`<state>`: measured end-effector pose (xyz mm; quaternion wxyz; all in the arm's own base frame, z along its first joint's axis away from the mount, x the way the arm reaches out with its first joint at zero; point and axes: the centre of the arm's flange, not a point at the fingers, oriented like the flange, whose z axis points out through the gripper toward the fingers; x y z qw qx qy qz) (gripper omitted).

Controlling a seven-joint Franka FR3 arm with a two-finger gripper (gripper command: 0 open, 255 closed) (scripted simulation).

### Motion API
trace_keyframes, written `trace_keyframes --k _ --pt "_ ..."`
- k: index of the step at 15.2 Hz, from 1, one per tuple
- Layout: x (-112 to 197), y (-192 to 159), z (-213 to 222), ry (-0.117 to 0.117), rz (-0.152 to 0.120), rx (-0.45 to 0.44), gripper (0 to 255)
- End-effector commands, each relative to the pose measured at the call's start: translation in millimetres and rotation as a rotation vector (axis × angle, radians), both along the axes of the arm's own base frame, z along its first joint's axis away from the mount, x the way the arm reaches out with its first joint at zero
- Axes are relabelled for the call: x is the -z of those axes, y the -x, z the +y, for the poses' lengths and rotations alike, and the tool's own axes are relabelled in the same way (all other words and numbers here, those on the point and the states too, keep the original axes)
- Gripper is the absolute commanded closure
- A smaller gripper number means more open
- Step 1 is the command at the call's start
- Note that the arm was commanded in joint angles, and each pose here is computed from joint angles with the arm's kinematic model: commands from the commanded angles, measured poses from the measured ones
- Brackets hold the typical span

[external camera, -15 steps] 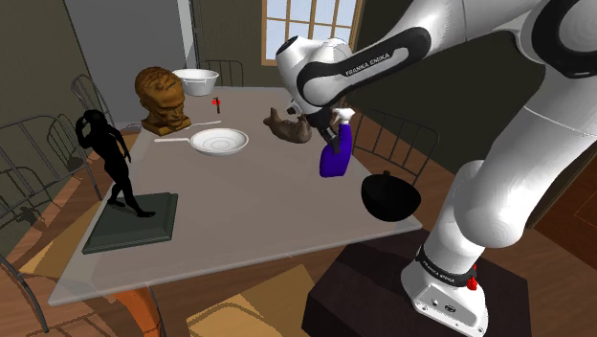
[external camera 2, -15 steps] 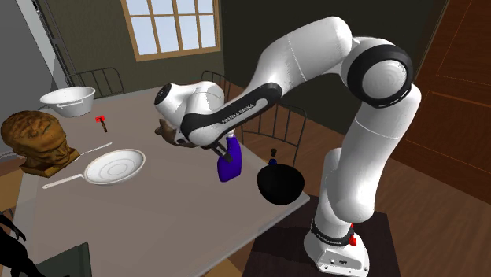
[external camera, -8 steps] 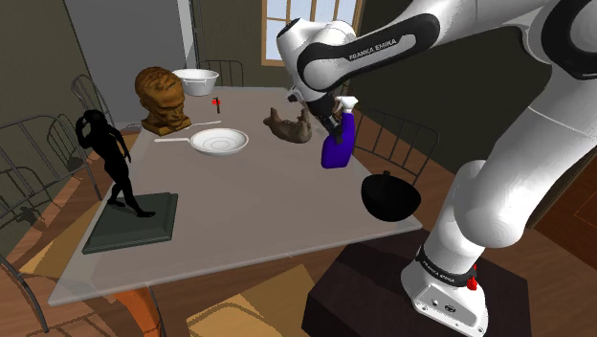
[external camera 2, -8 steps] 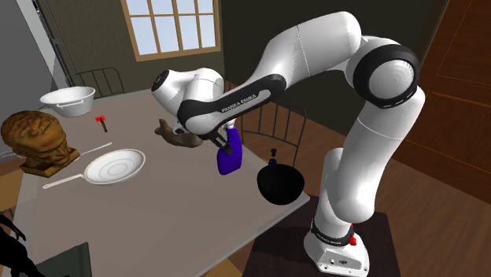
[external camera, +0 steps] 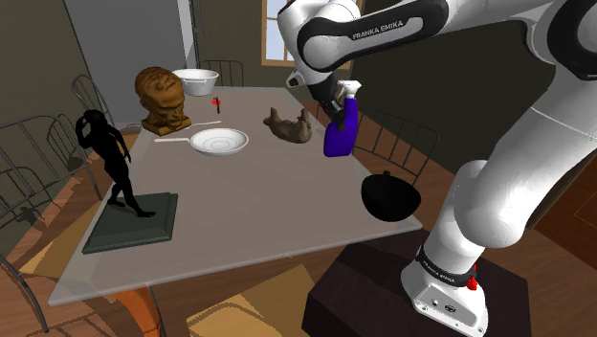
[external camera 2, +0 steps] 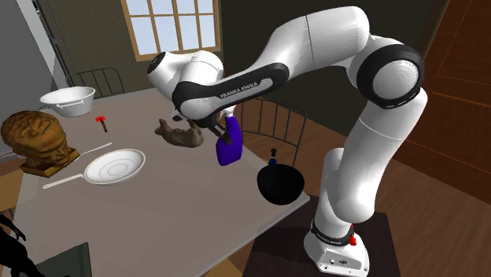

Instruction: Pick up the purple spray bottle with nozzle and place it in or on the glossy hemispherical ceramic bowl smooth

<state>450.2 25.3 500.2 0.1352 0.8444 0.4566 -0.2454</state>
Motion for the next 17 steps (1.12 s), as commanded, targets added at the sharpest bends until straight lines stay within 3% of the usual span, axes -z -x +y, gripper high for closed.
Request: trace_keyframes --k 1,2,16,17 --pt "-10 0 0 0.0 0.0 0.0 255" --pt "-12 0 0 0.0 0.0 0.0 255" --pt "-6 190 -36 0.0 0.0 0.0 255" --pt "-1 190 -36 0.0 0.0 0.0 255"
